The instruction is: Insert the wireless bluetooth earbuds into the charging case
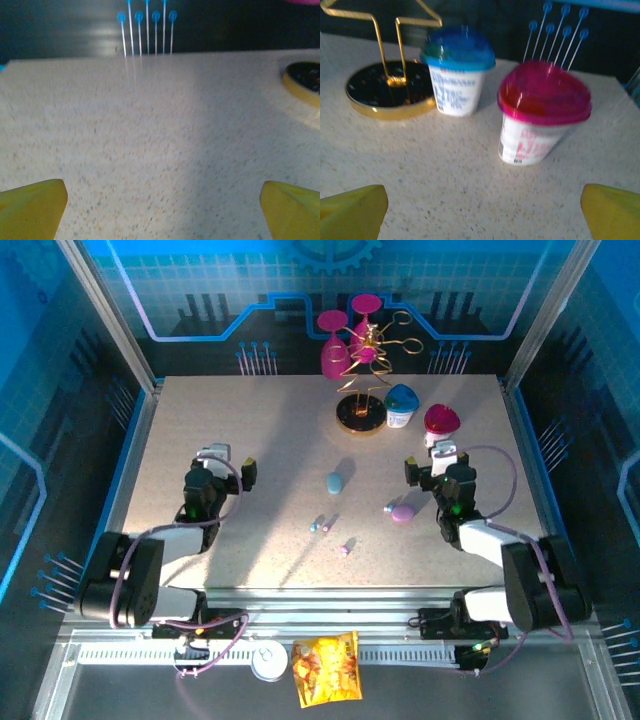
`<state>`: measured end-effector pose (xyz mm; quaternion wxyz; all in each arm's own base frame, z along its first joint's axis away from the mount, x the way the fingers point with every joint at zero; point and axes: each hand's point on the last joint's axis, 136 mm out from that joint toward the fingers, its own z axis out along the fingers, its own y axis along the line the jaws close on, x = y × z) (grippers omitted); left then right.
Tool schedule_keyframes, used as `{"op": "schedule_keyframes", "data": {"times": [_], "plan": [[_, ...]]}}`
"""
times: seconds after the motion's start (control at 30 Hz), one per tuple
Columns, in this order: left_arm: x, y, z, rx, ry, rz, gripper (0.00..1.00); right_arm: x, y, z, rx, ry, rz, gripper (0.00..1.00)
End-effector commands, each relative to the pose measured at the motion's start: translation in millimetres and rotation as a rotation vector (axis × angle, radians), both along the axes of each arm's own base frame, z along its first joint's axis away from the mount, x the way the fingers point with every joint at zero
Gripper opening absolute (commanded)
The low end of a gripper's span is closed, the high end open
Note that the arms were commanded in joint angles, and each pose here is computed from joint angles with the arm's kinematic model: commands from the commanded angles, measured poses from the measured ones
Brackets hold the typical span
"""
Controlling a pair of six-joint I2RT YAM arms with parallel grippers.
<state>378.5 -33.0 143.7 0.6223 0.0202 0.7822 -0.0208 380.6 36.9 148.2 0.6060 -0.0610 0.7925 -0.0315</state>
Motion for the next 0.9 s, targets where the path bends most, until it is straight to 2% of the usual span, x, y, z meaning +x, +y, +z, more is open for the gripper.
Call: {"op": "schedule_keyframes", "data": {"times": [0.0, 0.17, 0.33, 0.43, 0.63, 0.7, 0.8, 0.87], "plan": [[-10, -7, 23, 0.077, -0.031, -0.004, 0.99, -5, 9, 29, -0.007, 0.009, 0.012, 1.0], [-22, -44, 54, 0.052, -0.07, -0.12, 0.99, -21, 36, 42, 0.105, 0.133, 0.063, 1.0], [-31, -88, 64, -0.069, -0.048, -0.264, 0.99, -31, 86, 29, 0.275, 0.298, 0.189, 1.0], [-34, -106, 63, -0.128, -0.035, -0.32, 0.99, -38, 121, 17, 0.245, 0.373, 0.249, 1.0], [-34, -115, 62, -0.117, -0.037, -0.338, 0.99, -40, 186, -21, 0.209, 0.522, 0.302, 1.0], [-35, -113, 60, -0.109, -0.037, -0.331, 0.99, -37, 209, -32, 0.154, 0.547, 0.334, 1.0], [-38, -110, 56, -0.085, -0.03, -0.321, 0.99, -33, 227, -48, 0.074, 0.573, 0.321, 1.0], [-41, -108, 53, -0.074, -0.023, -0.32, 0.99, -29, 233, -58, 0.068, 0.595, 0.304, 1.0]]}}
